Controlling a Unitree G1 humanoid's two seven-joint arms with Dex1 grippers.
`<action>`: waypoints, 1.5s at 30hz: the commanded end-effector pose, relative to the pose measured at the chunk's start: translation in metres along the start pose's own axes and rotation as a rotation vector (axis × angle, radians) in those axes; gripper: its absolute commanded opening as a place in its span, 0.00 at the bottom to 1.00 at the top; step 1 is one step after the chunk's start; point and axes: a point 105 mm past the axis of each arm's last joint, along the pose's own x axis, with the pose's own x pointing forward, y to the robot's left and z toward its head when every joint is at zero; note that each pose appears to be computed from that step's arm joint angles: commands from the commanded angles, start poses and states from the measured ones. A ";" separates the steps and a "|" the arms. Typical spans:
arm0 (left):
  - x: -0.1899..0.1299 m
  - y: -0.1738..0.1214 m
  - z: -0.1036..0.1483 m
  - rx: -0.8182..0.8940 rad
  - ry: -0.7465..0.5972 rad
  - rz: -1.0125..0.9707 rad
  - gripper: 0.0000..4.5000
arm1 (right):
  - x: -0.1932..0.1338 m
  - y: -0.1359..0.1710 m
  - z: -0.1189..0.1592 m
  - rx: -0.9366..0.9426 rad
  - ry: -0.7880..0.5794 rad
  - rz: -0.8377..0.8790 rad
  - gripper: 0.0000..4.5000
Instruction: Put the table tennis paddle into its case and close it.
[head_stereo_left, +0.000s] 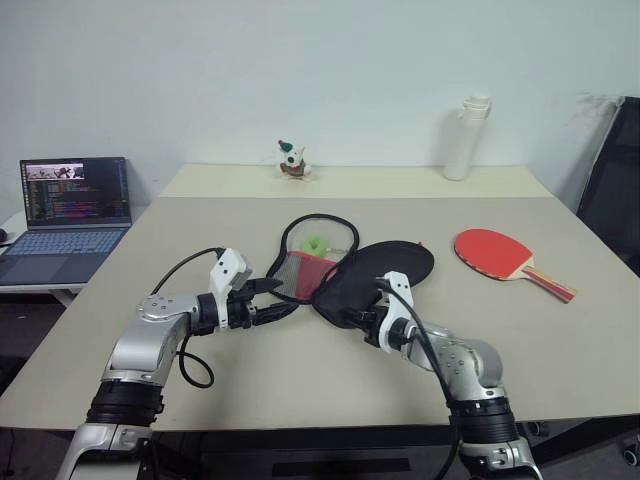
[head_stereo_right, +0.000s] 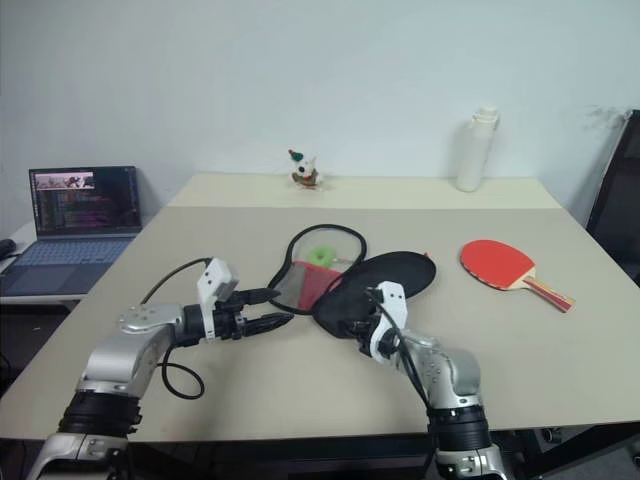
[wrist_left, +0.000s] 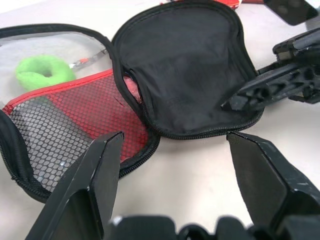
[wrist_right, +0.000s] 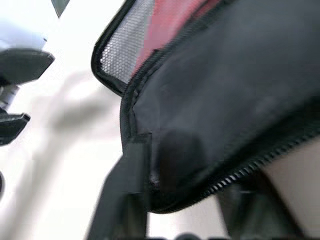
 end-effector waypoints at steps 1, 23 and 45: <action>0.001 -0.008 0.012 0.035 -0.035 -0.022 0.80 | -0.014 0.003 0.015 0.018 -0.024 0.039 0.01; 0.000 -0.021 0.001 0.063 -0.007 -0.036 0.80 | -0.085 -0.061 0.011 -0.159 0.280 -0.029 0.01; 0.001 -0.024 0.007 0.084 -0.034 -0.044 0.80 | -0.078 -0.082 0.047 -0.307 0.316 -0.039 0.01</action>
